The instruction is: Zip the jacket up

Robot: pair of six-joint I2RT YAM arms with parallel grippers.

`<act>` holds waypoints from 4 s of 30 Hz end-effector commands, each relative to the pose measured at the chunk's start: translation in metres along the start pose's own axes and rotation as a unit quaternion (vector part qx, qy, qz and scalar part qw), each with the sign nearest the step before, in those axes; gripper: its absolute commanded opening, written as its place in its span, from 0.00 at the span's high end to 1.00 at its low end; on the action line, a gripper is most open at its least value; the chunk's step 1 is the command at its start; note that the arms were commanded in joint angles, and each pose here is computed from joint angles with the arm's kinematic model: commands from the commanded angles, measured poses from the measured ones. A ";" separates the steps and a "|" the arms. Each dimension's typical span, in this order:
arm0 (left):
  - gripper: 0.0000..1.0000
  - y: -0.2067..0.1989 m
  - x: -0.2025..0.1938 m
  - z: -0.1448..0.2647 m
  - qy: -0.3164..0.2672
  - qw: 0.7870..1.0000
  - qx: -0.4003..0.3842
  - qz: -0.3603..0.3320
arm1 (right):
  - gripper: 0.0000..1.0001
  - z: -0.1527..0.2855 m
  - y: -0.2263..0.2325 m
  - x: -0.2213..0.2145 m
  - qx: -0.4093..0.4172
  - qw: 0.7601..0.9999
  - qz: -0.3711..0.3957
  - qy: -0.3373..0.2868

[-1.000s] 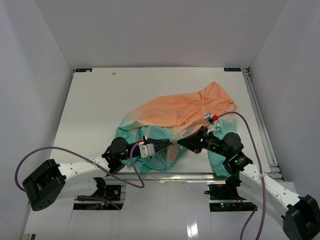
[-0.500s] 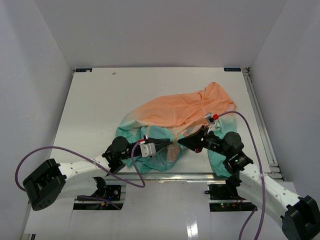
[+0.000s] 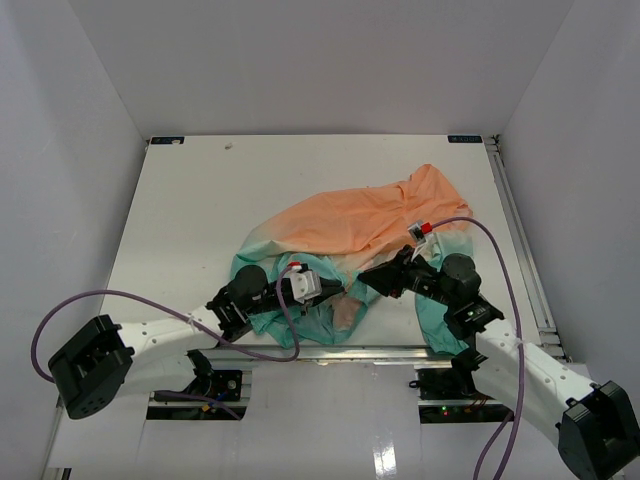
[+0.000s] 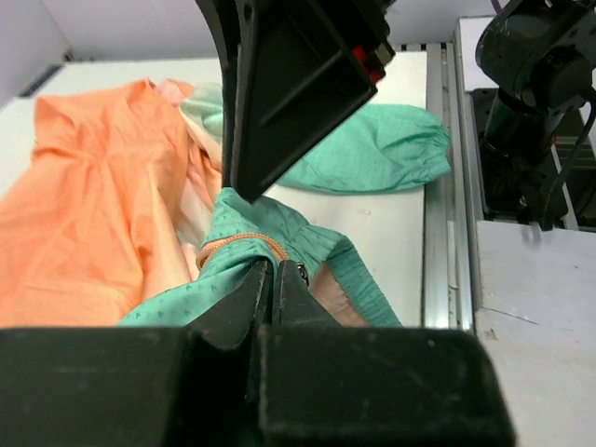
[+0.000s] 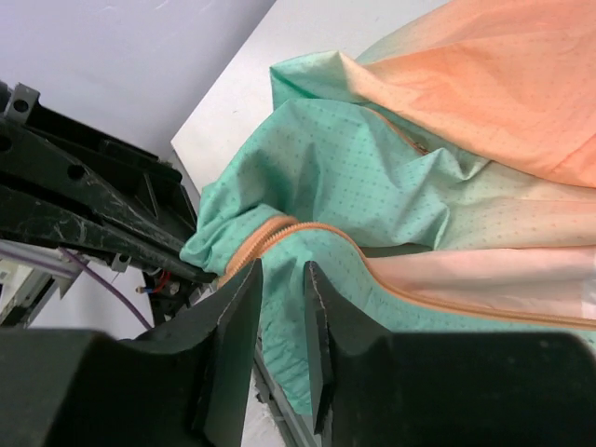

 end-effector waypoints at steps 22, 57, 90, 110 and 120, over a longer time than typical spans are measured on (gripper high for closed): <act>1.00 0.015 -0.008 0.001 0.110 0.946 0.017 0.305 | 0.32 -0.011 0.028 0.049 -0.201 0.933 0.263 0.137; 1.00 0.025 -0.022 0.011 0.106 0.916 0.024 0.387 | 0.33 -0.036 0.097 -0.023 -0.100 0.855 0.484 0.159; 1.00 0.026 -0.021 0.013 0.103 0.916 0.015 0.388 | 0.58 -0.056 0.096 -0.027 -0.168 0.837 0.498 0.153; 1.00 0.026 -0.023 0.013 0.105 0.916 0.013 0.387 | 0.82 -0.051 0.095 -0.022 -0.168 0.844 0.489 0.144; 1.00 0.023 -0.022 0.016 0.102 0.921 0.002 0.375 | 0.92 -0.053 0.089 -0.019 -0.175 0.855 0.467 0.139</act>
Point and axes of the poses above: each gripper's point midway between its finger pads, its own z axis back along the fingers, its own y axis along the line the jaws close on, x = y × z, the point moved 10 cm from there along z, back along the fingers, and after that the axes turned 13 degrees about z, right-handed, at the moved point
